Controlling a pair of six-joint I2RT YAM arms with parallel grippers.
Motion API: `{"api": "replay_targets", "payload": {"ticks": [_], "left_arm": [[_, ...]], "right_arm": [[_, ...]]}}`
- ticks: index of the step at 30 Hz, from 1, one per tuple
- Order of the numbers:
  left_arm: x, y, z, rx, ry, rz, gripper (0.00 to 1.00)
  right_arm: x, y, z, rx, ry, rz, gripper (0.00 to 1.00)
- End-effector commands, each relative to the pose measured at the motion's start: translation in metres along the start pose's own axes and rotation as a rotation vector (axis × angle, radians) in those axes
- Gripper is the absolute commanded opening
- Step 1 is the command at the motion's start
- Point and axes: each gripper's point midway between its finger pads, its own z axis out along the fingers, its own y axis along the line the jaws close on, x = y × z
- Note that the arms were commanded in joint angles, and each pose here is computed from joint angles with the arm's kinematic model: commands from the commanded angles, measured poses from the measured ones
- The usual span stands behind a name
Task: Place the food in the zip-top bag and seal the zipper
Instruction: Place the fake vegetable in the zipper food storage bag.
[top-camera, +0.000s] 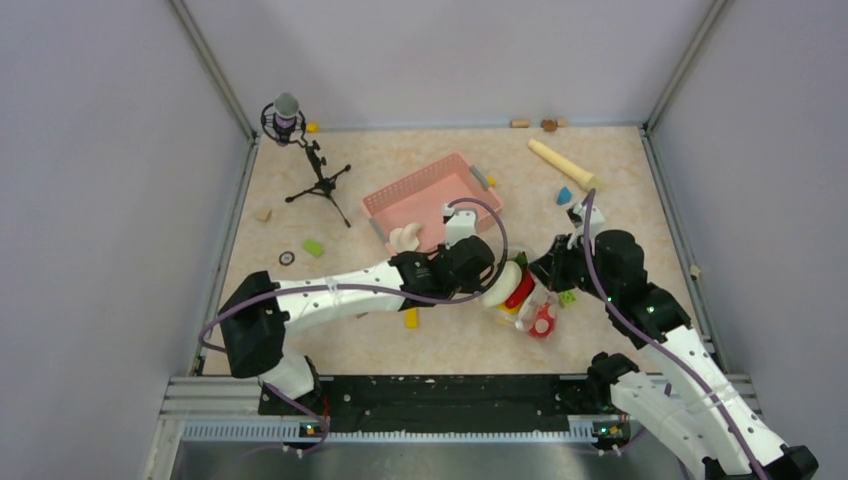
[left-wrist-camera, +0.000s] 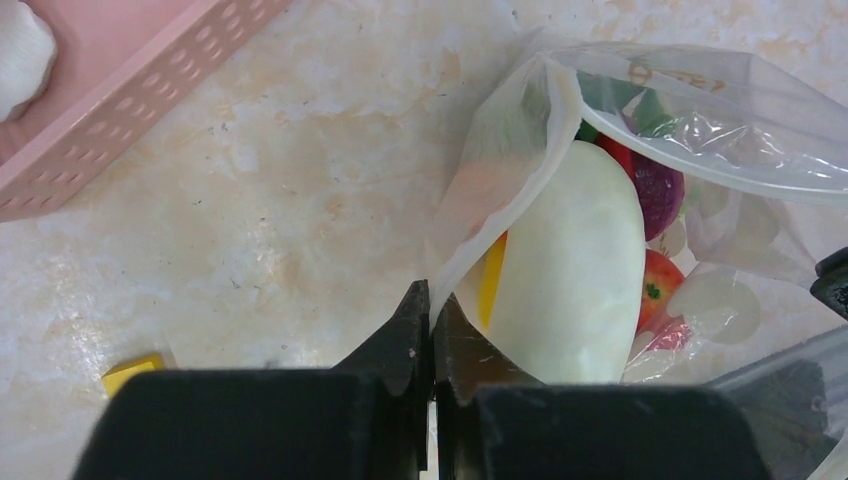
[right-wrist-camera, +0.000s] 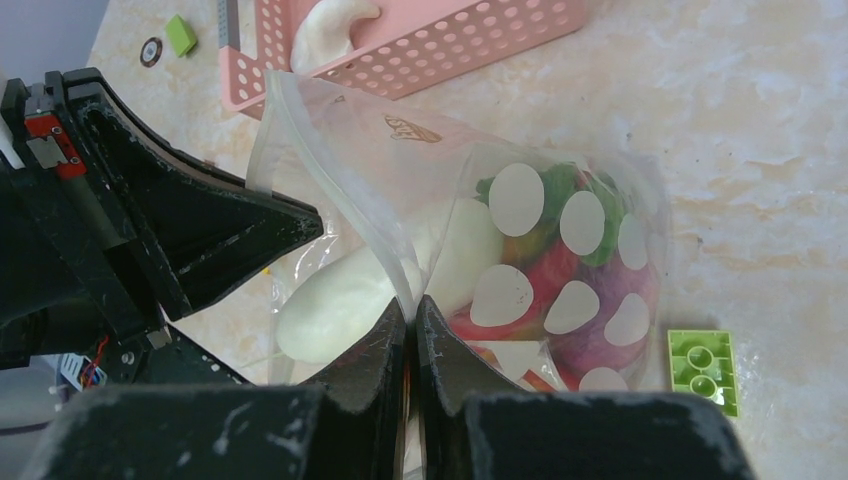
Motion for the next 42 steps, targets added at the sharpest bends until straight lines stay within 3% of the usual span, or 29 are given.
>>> {"api": "replay_targets", "payload": {"ticks": [1, 11, 17, 20, 25, 36, 37, 39, 42], "left_arm": [[-0.021, -0.015, -0.018, 0.068, -0.036, -0.031, 0.00], [-0.071, -0.040, -0.067, 0.219, -0.143, 0.022, 0.00], [-0.107, -0.008, -0.073, 0.035, -0.205, 0.075, 0.00], [-0.111, 0.002, -0.072, -0.020, -0.189, 0.130, 0.00], [-0.101, -0.009, -0.065, 0.020, -0.116, 0.238, 0.03], [-0.082, -0.030, -0.033, 0.070, 0.006, 0.263, 0.09], [-0.083, -0.031, -0.032, 0.073, 0.007, 0.265, 0.10], [-0.084, -0.031, -0.032, 0.066, 0.007, 0.273, 0.22], [-0.078, -0.024, -0.033, 0.050, 0.029, 0.284, 0.51]], "right_arm": [[-0.011, 0.006, -0.001, -0.027, -0.043, -0.015, 0.05], [-0.018, 0.034, -0.013, -0.150, -0.018, 0.005, 0.05], [-0.026, 0.031, -0.026, -0.085, 0.003, 0.021, 0.05], [-0.023, 0.023, -0.029, -0.037, 0.025, 0.025, 0.05], [-0.019, 0.030, -0.026, -0.070, 0.064, 0.030, 0.05], [-0.015, 0.030, -0.015, -0.103, 0.067, 0.003, 0.05], [-0.014, 0.028, -0.015, -0.091, 0.065, 0.003, 0.05], [-0.014, 0.024, -0.015, -0.072, 0.056, 0.000, 0.05], [-0.014, 0.023, -0.015, -0.067, 0.049, -0.002, 0.05]]}}
